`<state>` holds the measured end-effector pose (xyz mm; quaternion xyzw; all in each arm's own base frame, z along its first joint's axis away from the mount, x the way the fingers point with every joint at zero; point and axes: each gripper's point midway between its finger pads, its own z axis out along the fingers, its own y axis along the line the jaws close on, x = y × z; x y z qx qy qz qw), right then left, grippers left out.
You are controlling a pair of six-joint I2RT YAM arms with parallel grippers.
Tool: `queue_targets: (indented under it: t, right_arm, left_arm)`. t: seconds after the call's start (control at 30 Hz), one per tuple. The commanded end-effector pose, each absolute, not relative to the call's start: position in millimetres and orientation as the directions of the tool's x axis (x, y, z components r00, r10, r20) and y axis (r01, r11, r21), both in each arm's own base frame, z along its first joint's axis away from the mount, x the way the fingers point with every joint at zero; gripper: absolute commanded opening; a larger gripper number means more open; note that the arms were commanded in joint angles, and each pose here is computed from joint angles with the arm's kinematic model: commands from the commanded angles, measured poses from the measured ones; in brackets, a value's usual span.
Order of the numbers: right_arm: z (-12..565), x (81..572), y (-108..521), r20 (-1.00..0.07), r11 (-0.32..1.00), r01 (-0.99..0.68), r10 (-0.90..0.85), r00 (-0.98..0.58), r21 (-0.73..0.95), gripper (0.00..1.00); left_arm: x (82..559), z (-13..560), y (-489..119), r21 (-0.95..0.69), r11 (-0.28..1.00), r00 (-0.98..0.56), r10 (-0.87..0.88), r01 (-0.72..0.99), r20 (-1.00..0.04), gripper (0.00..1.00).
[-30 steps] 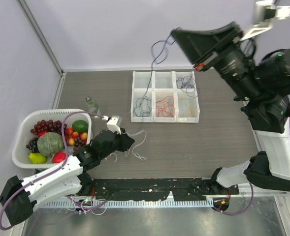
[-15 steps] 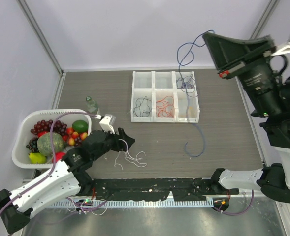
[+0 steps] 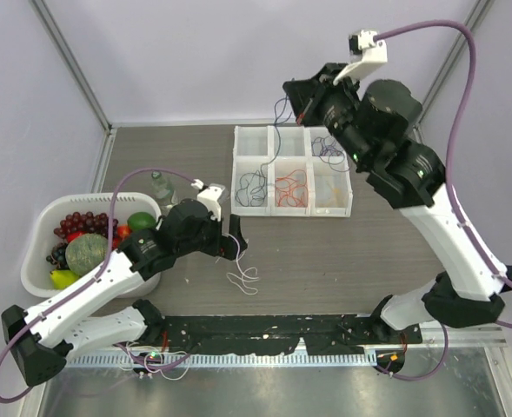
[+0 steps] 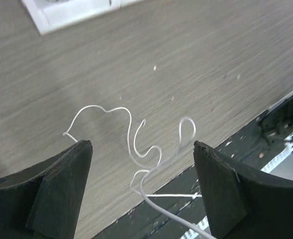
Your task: Untangle the cables
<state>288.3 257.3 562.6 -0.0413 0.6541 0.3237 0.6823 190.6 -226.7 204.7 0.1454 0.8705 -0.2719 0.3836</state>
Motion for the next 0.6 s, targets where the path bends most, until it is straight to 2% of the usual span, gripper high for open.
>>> queue_targets:
  t: [0.0,0.2,0.4,0.57]
  right_arm:
    - [561.4,346.1,221.5,-0.883,0.802,-0.390,0.463,-0.073,0.453,0.00]
    - [533.6,408.2,207.6,-0.878,0.819,-0.323,0.466,-0.107,0.474,0.01]
    - [507.0,465.5,186.2,-0.907,0.872,-0.253,0.417,-0.059,0.418,0.01]
    - [494.5,505.4,172.0,-0.921,0.899,-0.205,0.388,-0.039,0.387,0.01]
  left_arm:
    - [173.6,183.5,-214.3,-0.315,0.824,-0.723,0.156,0.471,-0.673,0.86]
    - [163.8,175.4,-213.4,-0.335,0.814,-0.747,0.171,0.475,-0.642,0.88]
    - [157.0,161.3,-214.1,-0.344,0.812,-0.776,0.197,0.472,-0.599,0.87]
    - [158.3,163.5,-221.0,-0.378,0.795,-0.771,0.166,0.474,-0.615,0.88]
